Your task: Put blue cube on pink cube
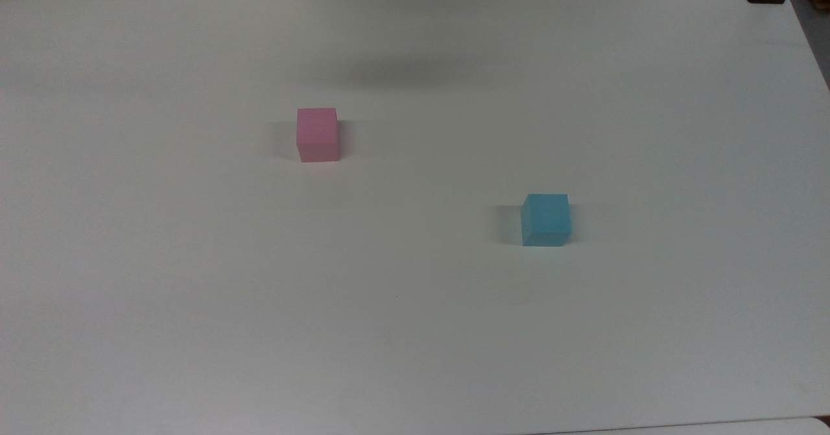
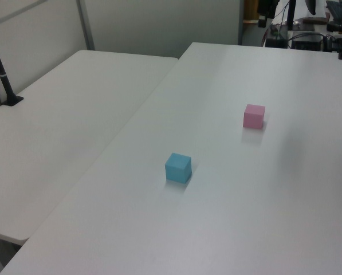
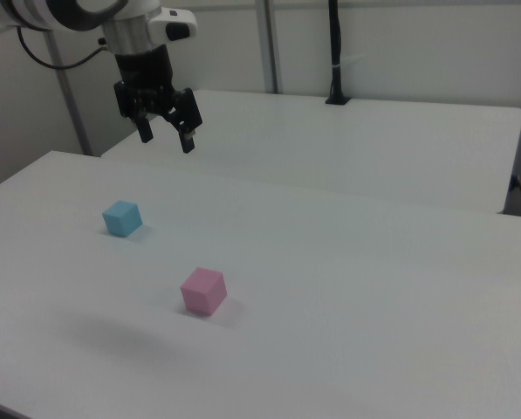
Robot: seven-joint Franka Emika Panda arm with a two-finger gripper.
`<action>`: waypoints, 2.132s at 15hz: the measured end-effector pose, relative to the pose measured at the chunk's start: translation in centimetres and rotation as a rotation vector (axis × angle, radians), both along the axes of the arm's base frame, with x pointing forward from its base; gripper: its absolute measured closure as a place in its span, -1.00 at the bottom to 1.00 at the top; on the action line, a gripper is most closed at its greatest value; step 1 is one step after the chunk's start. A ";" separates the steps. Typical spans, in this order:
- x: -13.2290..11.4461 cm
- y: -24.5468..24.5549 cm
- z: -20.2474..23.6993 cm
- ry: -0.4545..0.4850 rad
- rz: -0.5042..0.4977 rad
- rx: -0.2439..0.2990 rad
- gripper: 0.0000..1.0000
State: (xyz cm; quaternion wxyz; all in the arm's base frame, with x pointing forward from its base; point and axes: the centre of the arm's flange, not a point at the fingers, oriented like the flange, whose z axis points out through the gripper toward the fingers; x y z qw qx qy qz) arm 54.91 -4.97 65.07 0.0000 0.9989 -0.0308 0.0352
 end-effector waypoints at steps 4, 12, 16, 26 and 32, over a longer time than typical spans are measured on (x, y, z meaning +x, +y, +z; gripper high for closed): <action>0.3 -1.0 -0.1 -0.010 -0.055 -0.037 -1.00; 1.4 -1.3 -1.4 0.006 -0.065 -0.070 -1.00; 1.4 -1.3 -1.2 0.003 -0.066 -0.070 -1.00; 1.5 -0.3 -0.9 -0.004 -0.047 -0.071 -1.00; 1.4 -0.2 -0.9 0.000 -0.046 -0.071 -1.00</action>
